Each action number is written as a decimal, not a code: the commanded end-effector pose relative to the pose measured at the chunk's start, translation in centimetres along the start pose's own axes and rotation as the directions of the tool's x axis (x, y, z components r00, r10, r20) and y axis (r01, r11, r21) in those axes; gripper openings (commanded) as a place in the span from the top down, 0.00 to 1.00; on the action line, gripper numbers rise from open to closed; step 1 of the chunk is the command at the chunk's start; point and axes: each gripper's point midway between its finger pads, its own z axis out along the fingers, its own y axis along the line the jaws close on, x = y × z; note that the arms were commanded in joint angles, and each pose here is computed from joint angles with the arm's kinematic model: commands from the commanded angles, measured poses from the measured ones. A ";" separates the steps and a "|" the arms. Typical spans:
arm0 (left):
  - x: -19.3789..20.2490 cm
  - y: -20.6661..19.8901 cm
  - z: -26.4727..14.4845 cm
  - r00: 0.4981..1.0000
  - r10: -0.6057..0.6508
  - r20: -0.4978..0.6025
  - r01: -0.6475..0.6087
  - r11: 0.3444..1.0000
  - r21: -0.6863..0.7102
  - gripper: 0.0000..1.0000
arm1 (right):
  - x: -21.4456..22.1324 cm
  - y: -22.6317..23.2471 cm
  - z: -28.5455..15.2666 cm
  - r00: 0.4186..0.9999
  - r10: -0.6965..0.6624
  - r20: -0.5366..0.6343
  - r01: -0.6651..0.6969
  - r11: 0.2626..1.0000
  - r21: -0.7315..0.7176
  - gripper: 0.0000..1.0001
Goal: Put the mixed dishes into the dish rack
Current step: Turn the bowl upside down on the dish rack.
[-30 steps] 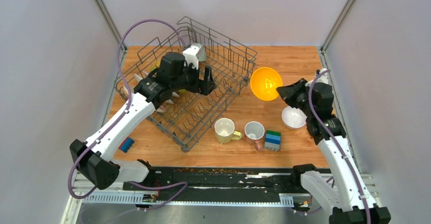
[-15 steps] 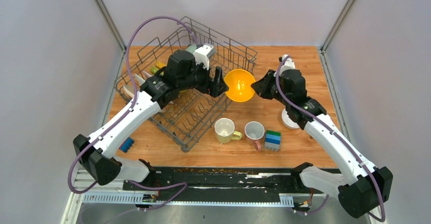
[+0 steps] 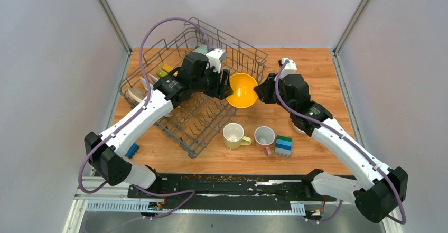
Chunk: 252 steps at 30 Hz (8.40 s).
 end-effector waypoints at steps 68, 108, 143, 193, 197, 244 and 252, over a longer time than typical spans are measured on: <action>-6.3 -0.1 -7.4 0.927 -0.316 0.204 0.125 0.772 0.623 1.00 | -5.4 13.8 -3.7 0.981 0.123 -0.150 -0.194 0.609 -0.769 0.17; -4.9 1.7 -5.4 0.915 -0.363 0.176 0.213 0.805 0.554 1.00 | -4.8 16.2 -4.5 0.982 -0.029 -0.189 -0.142 0.556 -0.819 0.04; -4.8 2.7 -4.7 0.895 -0.405 0.188 0.258 0.813 0.523 1.00 | -4.9 16.8 -7.2 0.985 -0.050 -0.166 -0.119 0.498 -0.859 0.43; -3.6 4.6 -4.4 0.914 -0.357 0.193 0.270 0.889 0.370 0.60 | -4.9 14.7 -2.8 0.979 0.049 -0.196 -0.178 0.669 -0.722 0.78; -3.4 5.1 -4.3 0.916 -0.351 0.197 0.275 0.902 0.332 0.53 | -4.8 14.3 -2.3 0.980 0.049 -0.190 -0.171 0.689 -0.704 0.79; -3.8 9.9 -13.7 0.868 -0.149 0.473 0.257 0.951 -0.172 0.16 | -4.7 5.5 14.6 0.912 -0.373 -0.172 0.348 0.924 -0.158 0.81; -3.5 10.2 -14.9 0.867 -0.120 0.483 0.251 0.943 -0.217 0.15 | -4.9 4.0 18.3 0.864 -0.469 -0.184 0.457 0.883 -0.107 0.81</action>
